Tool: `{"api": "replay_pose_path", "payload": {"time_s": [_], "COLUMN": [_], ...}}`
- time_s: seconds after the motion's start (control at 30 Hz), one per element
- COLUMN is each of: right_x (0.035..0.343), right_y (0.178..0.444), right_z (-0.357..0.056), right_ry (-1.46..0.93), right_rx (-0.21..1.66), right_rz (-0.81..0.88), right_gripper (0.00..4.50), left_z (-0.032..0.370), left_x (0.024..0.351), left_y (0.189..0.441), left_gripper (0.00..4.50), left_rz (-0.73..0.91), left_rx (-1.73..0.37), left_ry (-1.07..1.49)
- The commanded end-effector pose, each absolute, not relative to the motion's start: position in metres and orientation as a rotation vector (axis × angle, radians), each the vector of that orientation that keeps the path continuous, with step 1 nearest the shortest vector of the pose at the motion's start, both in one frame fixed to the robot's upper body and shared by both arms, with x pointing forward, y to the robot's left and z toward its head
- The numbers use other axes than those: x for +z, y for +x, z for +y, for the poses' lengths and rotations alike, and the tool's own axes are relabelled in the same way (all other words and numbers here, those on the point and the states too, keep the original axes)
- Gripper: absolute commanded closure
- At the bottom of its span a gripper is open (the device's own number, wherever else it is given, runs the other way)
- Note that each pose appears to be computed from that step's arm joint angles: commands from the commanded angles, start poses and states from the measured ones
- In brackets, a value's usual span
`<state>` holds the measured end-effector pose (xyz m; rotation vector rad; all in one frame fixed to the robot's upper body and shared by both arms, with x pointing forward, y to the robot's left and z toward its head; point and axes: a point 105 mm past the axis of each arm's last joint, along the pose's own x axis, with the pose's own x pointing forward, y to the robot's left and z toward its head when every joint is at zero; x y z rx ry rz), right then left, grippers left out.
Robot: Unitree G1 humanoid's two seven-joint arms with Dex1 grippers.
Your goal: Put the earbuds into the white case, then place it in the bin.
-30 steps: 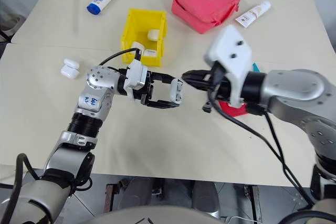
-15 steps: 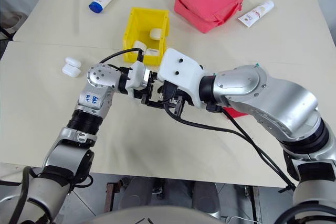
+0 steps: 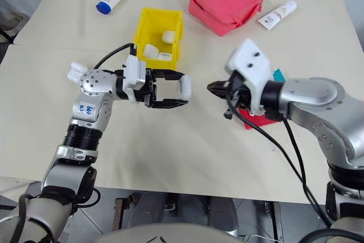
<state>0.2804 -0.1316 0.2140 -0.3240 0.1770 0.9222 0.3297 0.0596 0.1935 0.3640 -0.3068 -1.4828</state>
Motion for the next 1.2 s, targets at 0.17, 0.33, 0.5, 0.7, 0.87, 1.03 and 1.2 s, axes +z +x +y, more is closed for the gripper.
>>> {"api": "replay_pose_path", "payload": {"time_s": [0.17,0.33,0.5,0.7,0.87,1.03,1.2], "right_x": [0.201,0.203,0.203,0.203,0.202,0.204,0.205], "right_y": [0.264,0.256,0.259,0.265,0.268,0.267,0.266], "right_z": [-0.175,-0.181,-0.184,-0.177,-0.169,-0.166,-0.170], "right_ry": [-0.077,-0.054,-0.064,-0.069,-0.085,-0.093,-0.112], "right_rx": [0.968,0.990,0.955,0.938,0.947,0.946,0.940], "right_rz": [0.106,0.067,0.063,0.053,0.058,0.055,0.062], "right_gripper": [2.62,0.98,0.01,0.01,0.01,0.00,0.00], "left_z": [0.072,0.081,0.095,0.109,0.110,0.117,0.115], "left_x": [0.209,0.215,0.223,0.233,0.233,0.231,0.243], "left_y": [0.330,0.343,0.374,0.418,0.442,0.457,0.452], "left_gripper": [1.70,1.70,1.70,1.70,1.70,0.97,0.01], "left_rz": [-0.357,-0.358,-0.341,-0.292,-0.228,-0.158,-0.235], "left_rx": [-1.437,-1.359,-1.174,-0.963,-0.867,-0.756,-0.784], "left_ry": [0.295,0.295,0.276,0.225,0.207,0.187,0.328]}}
